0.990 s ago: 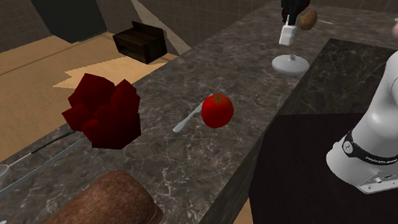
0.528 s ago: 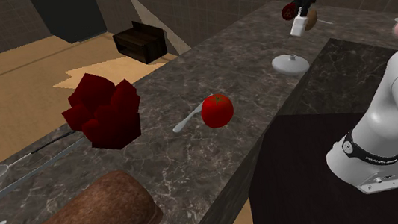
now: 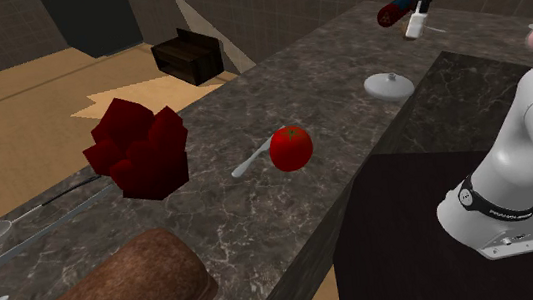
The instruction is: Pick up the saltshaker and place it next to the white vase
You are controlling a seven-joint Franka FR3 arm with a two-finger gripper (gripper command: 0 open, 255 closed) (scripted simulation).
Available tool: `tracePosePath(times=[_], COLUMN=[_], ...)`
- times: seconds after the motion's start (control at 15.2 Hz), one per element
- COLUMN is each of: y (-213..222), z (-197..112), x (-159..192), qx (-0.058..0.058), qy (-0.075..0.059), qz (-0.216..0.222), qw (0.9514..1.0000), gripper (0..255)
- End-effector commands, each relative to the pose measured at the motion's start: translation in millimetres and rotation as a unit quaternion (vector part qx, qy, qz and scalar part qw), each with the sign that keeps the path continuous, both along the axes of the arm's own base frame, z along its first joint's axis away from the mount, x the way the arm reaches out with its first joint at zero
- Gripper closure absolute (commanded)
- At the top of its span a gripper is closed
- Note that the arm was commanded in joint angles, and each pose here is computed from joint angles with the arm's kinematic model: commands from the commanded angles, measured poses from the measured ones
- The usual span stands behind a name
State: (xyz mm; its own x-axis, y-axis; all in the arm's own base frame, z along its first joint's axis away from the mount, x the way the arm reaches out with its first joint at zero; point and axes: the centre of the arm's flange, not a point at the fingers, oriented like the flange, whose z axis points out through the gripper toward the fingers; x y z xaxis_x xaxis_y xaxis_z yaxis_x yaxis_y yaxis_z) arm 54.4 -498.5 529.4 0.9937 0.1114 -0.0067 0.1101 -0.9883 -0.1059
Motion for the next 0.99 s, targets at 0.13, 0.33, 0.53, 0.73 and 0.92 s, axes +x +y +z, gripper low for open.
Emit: tracePosePath(times=[0.13,0.33,0.53,0.73,0.92], y=[-37,-70,-70,-70,-70], z=[1,1,-15,-31,-46], x=[-37,-70,-70,-70,-70], qx=[-0.001,-0.001,-0.001,-0.001,-0.001], qy=[0.000,0.000,0.000,0.000,0.000], qz=[0.001,0.001,0.001,0.001,0.001], qw=[1.0000,1.0000,1.0000,1.0000,1.0000], gripper=[255,255,255,255,255])
